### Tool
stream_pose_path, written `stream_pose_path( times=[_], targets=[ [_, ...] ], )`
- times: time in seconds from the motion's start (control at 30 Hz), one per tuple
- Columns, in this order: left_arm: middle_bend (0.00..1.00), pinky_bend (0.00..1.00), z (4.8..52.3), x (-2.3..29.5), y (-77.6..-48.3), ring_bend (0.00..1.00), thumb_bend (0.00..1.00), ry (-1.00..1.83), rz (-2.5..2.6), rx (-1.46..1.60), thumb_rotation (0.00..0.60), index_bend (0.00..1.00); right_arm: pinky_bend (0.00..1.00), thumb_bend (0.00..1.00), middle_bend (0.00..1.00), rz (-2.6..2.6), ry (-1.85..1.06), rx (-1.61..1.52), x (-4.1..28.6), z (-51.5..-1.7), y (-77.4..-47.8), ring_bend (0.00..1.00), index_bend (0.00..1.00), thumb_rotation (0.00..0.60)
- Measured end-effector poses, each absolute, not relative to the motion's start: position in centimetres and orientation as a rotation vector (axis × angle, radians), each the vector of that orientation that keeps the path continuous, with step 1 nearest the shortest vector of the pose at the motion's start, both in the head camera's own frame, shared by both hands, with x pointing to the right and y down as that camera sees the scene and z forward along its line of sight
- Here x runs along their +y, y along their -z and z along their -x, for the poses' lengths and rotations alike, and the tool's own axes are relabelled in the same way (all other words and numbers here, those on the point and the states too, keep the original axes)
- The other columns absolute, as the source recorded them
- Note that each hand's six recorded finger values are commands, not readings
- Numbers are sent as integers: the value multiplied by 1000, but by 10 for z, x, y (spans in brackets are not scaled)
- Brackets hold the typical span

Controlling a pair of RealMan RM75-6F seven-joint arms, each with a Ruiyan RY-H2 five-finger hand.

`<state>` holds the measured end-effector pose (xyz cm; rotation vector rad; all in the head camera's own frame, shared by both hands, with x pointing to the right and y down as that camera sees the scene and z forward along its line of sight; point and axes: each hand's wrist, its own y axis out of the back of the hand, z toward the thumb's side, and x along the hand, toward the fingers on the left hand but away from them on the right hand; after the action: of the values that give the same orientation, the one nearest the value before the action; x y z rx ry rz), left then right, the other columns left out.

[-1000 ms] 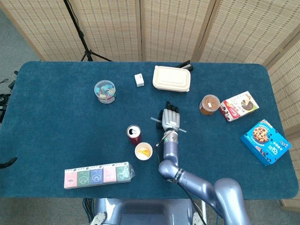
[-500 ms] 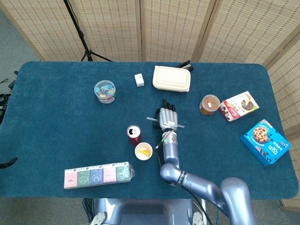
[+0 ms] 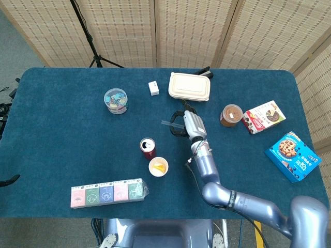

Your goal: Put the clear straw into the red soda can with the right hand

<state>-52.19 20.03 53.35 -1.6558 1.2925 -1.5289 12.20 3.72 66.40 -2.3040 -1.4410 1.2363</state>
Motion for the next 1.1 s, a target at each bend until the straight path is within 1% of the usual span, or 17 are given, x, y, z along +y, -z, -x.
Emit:
stream_pose_path(
  times=[0.13, 0.4, 0.6, 0.73, 0.83, 0.93, 1.1],
  targets=[
    [0, 0, 522, 200, -535, 0, 0, 1534, 1652, 1294, 600, 0, 0, 484, 0, 2391, -1124, -1494, 30, -136, -634, 0, 582, 600],
    [0, 0, 520, 198, -538, 0, 0, 1539, 1642, 1275, 600, 0, 0, 482, 0, 2558, -935, -1578, 28, -142, -600, 0, 586, 600],
    [0, 0, 521, 199, -538, 0, 0, 1551, 1629, 1265, 600, 0, 0, 482, 0, 2711, -781, -1586, 32, -130, -573, 0, 587, 600],
    [0, 0, 521, 200, -537, 0, 0, 1568, 1621, 1251, 600, 0, 0, 482, 0, 2852, -637, -1560, 39, -114, -547, 0, 587, 600],
    [0, 0, 520, 200, -536, 0, 0, 1562, 1623, 1250, 600, 0, 0, 482, 0, 2906, -566, -1524, 42, -103, -533, 0, 588, 600],
    [0, 0, 519, 201, -536, 0, 0, 1561, 1627, 1240, 600, 0, 0, 482, 0, 2924, -536, -1503, 43, -94, -529, 0, 589, 600],
    [0, 0, 515, 202, -536, 0, 0, 1548, 1649, 1229, 600, 0, 0, 482, 0, 2991, -486, -1508, 47, -73, -532, 0, 589, 600]
  ],
)
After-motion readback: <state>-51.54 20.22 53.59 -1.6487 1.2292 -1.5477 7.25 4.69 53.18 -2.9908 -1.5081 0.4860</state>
